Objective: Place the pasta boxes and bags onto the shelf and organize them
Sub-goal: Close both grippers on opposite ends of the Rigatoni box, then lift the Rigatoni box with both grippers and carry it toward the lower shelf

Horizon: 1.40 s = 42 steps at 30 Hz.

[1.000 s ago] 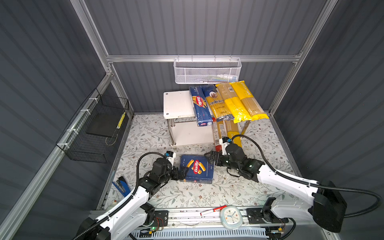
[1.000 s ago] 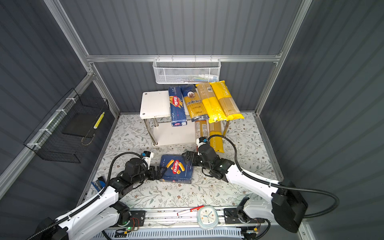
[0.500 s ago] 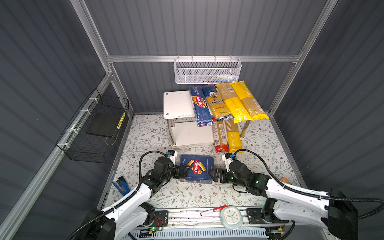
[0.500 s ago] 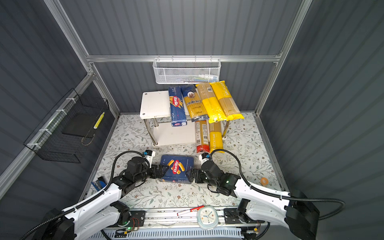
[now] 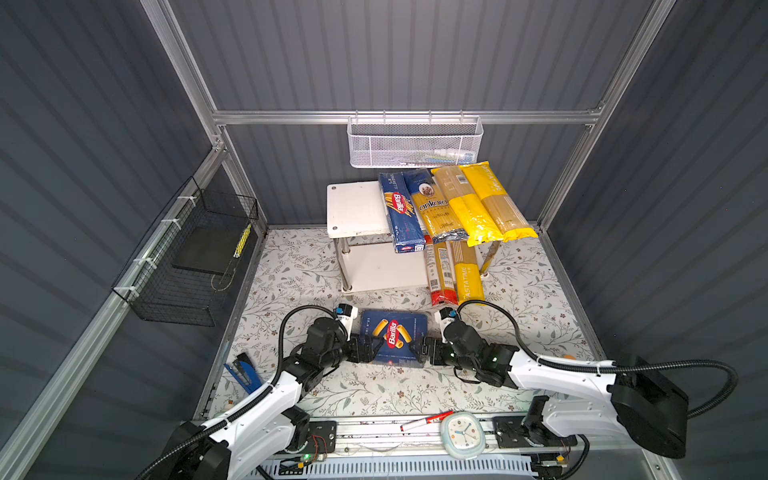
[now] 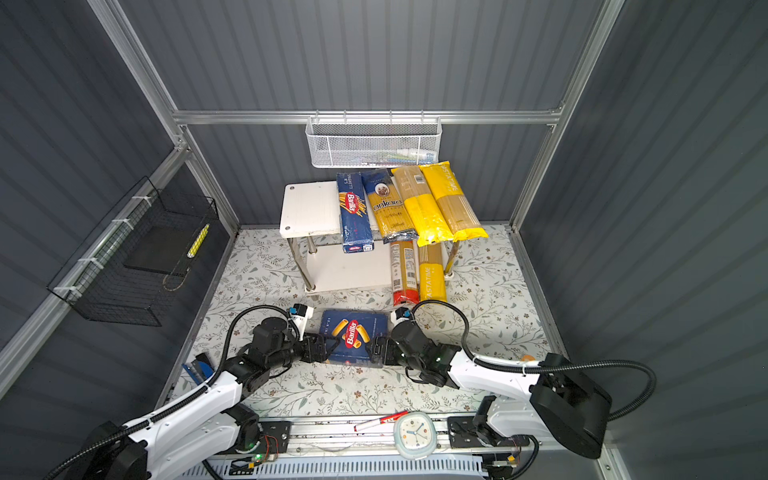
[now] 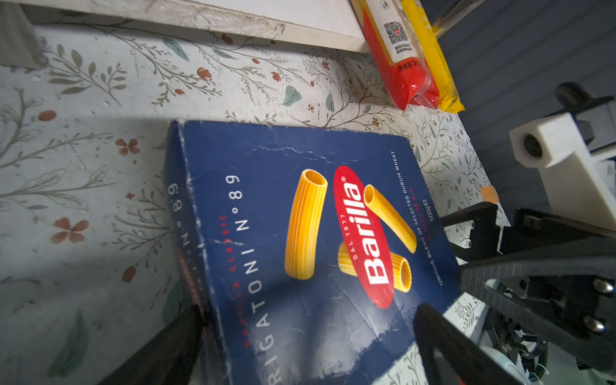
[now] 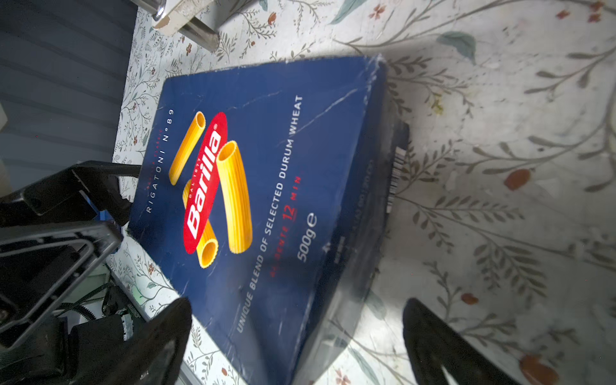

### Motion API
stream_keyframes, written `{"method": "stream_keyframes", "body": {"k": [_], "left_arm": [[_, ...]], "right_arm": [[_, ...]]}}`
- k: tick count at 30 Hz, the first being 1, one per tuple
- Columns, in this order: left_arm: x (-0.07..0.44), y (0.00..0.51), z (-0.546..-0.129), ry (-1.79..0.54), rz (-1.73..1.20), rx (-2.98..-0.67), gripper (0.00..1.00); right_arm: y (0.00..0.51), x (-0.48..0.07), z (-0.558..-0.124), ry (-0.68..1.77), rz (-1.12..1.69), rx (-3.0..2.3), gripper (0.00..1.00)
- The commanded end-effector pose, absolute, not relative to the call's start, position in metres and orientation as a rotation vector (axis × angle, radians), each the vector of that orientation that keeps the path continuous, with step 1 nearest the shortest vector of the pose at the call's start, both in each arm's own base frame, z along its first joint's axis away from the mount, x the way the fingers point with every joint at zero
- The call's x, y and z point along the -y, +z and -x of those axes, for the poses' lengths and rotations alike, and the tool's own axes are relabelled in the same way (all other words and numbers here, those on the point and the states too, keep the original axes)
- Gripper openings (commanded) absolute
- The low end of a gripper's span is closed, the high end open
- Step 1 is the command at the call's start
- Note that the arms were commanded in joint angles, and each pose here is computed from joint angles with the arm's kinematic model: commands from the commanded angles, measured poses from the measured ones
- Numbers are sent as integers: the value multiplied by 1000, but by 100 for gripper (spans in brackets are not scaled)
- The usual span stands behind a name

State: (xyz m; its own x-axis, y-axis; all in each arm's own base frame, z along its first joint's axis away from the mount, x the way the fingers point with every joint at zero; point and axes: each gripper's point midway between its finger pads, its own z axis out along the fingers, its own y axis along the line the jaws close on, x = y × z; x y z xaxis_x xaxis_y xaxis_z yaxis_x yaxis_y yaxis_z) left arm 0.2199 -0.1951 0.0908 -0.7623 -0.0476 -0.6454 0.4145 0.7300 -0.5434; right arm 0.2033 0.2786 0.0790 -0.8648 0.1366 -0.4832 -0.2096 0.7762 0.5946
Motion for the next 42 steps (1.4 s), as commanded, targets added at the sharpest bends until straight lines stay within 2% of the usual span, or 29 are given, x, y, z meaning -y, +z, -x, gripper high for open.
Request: {"method": "stream_keyframes", "body": {"k": [1,10,17,28,42], "left_arm": [[190,86,-219,-864,-284,-2302,99],[204,103,-227,-916,-335,-2259,100],[216,100,-221,-993,-373,-2261,100],[230,126,-224,-1061,-400,-2211,100],[240,160,-226,-1151,-369,-2130,100]], "right_arm": [[82,-286,-208,930,42,-2433,99],[83,-298,-214,929,77,-2436,99],[86,-310,-217,966,101,-2426,93],[101,-329,-223,1081,69,-2372,87],[155,-345,-233,1119,136,-2230,85]]}}
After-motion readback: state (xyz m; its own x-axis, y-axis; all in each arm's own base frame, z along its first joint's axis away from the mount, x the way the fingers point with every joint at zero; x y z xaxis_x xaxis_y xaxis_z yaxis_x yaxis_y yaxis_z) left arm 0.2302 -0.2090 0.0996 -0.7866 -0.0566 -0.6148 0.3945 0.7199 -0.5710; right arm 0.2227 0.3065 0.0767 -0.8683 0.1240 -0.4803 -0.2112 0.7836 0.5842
